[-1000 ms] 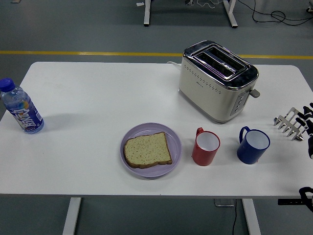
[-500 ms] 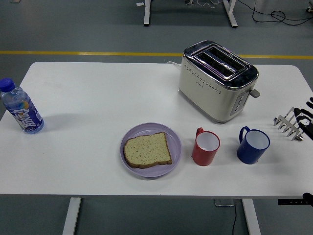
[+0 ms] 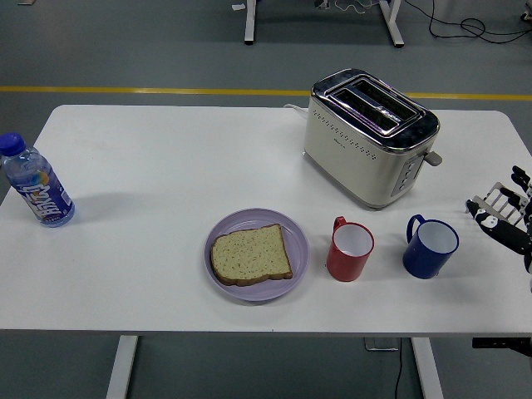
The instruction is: Pick up the cup,pour liquid into bread,place the cup on the desk
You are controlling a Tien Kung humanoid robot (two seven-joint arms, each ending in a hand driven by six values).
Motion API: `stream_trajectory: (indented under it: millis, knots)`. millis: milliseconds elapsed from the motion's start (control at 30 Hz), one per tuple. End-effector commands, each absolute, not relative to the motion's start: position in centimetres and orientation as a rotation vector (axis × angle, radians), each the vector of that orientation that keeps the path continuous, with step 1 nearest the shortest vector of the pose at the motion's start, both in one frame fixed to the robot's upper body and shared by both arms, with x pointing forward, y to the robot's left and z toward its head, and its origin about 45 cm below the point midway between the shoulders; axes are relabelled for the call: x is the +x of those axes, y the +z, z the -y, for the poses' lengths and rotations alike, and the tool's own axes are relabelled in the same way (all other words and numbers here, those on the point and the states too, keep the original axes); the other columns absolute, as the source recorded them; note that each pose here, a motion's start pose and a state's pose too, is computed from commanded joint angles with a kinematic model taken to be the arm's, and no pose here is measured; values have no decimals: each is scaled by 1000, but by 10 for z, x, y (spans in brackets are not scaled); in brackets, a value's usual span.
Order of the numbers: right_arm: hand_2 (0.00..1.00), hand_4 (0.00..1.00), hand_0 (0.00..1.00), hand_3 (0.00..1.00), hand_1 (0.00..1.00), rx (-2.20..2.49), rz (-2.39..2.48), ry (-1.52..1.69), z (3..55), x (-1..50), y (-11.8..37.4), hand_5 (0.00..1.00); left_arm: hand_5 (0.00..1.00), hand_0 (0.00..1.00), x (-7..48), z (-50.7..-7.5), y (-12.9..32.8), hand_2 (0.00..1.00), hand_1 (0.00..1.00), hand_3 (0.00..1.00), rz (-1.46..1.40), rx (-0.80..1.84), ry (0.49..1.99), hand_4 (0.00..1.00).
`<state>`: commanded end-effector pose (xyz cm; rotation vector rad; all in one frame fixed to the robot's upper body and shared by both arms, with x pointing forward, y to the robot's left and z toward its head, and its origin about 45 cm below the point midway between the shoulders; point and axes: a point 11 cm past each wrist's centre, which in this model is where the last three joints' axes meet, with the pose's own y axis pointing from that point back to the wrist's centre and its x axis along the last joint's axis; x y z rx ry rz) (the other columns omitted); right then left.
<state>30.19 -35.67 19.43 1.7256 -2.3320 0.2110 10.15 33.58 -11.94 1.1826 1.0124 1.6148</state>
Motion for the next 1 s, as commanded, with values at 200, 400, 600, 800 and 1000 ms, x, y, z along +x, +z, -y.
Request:
stream_trajectory:
  millis: [200, 400, 600, 800, 1000]
  knots:
    - [934, 954, 939, 914, 842, 1680, 2283, 231, 347, 294, 190, 65, 998, 684, 103, -336, -119, 697, 693, 551, -1010, 1180, 1616, 255]
    - [937, 964, 940, 919, 843, 1670, 2286, 222, 342, 288, 184, 67, 998, 684, 103, -336, -119, 697, 693, 551, -1009, 1182, 1615, 255]
    - [938, 971, 945, 921, 843, 1698, 2376, 212, 338, 283, 173, 68, 998, 683, 104, -335, -119, 696, 691, 550, -1007, 1187, 1609, 254]
    - [936, 968, 945, 924, 843, 1766, 2403, 235, 329, 277, 165, 58, 998, 683, 104, -335, -119, 697, 691, 551, -1007, 1186, 1608, 254]
    - [933, 968, 947, 928, 838, 1793, 2393, 234, 322, 274, 155, 56, 998, 684, 103, -336, -119, 696, 691, 550, -1006, 1189, 1606, 254]
